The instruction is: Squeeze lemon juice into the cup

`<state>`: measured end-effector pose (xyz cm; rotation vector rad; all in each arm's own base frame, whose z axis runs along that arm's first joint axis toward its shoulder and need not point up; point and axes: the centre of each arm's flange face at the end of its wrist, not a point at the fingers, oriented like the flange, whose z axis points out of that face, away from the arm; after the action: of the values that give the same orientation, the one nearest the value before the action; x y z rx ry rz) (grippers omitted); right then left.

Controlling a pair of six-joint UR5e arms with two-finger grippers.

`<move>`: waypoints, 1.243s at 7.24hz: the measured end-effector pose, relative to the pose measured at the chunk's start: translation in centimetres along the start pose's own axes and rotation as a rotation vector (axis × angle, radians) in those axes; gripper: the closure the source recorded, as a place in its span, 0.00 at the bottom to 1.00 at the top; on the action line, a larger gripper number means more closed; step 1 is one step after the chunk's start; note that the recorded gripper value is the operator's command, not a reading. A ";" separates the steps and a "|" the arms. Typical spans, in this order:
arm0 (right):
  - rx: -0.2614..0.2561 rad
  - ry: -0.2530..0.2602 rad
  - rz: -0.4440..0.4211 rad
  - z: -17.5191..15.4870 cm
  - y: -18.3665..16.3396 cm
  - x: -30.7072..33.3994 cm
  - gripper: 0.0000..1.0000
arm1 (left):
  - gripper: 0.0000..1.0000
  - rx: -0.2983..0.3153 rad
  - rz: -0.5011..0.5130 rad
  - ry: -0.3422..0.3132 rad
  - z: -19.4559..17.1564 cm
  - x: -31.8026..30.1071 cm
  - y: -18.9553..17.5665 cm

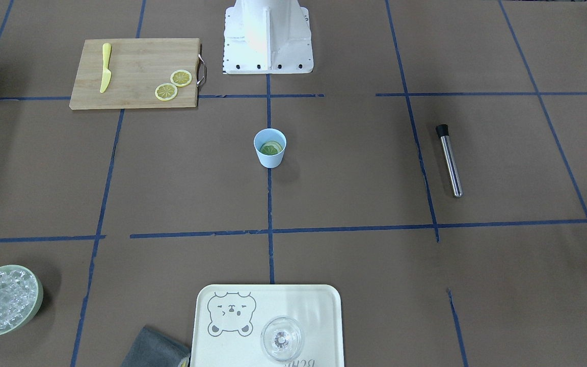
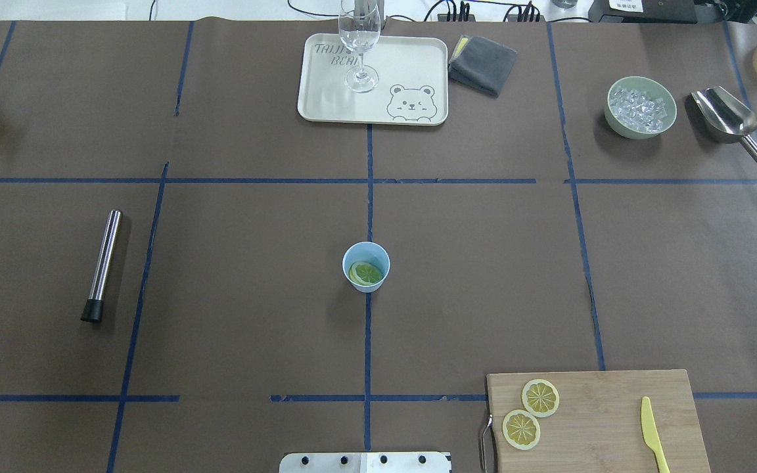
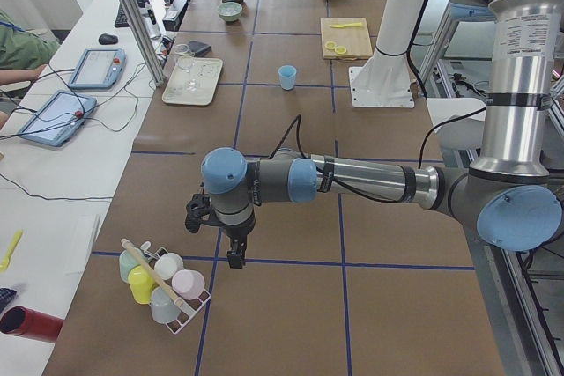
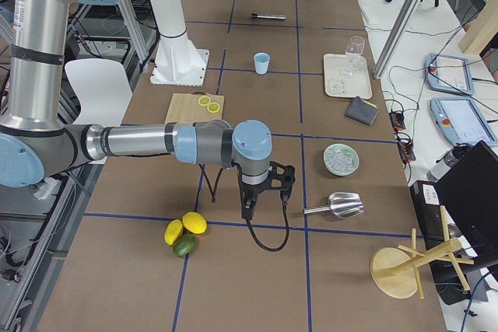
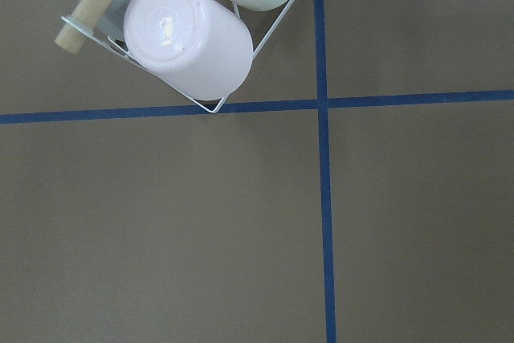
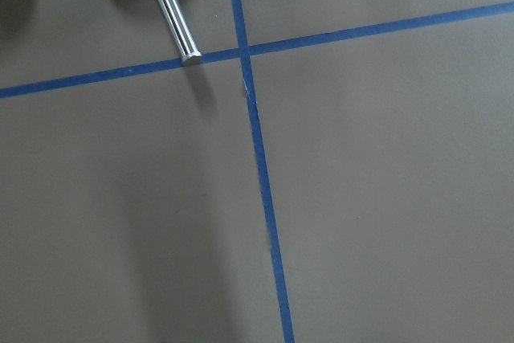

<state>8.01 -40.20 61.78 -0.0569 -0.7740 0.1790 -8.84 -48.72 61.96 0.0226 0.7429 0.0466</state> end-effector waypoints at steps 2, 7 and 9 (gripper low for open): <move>-0.037 0.007 0.013 1.8 -0.1 1.2 0.00 | 0.00 0.001 0.001 -0.001 0.0 0.1 0.0; -0.055 0.011 -0.050 2.7 -1.5 -1.5 0.00 | 0.00 0.001 0.002 0.000 0.2 -0.1 -0.1; -0.046 0.009 -0.062 2.3 -2.0 -2.0 0.00 | 0.00 0.001 0.002 0.001 0.2 -0.1 0.0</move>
<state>5.25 -42.54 62.31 -0.0777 -0.7696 0.1023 -8.80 -48.77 62.21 0.0244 0.7436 0.0480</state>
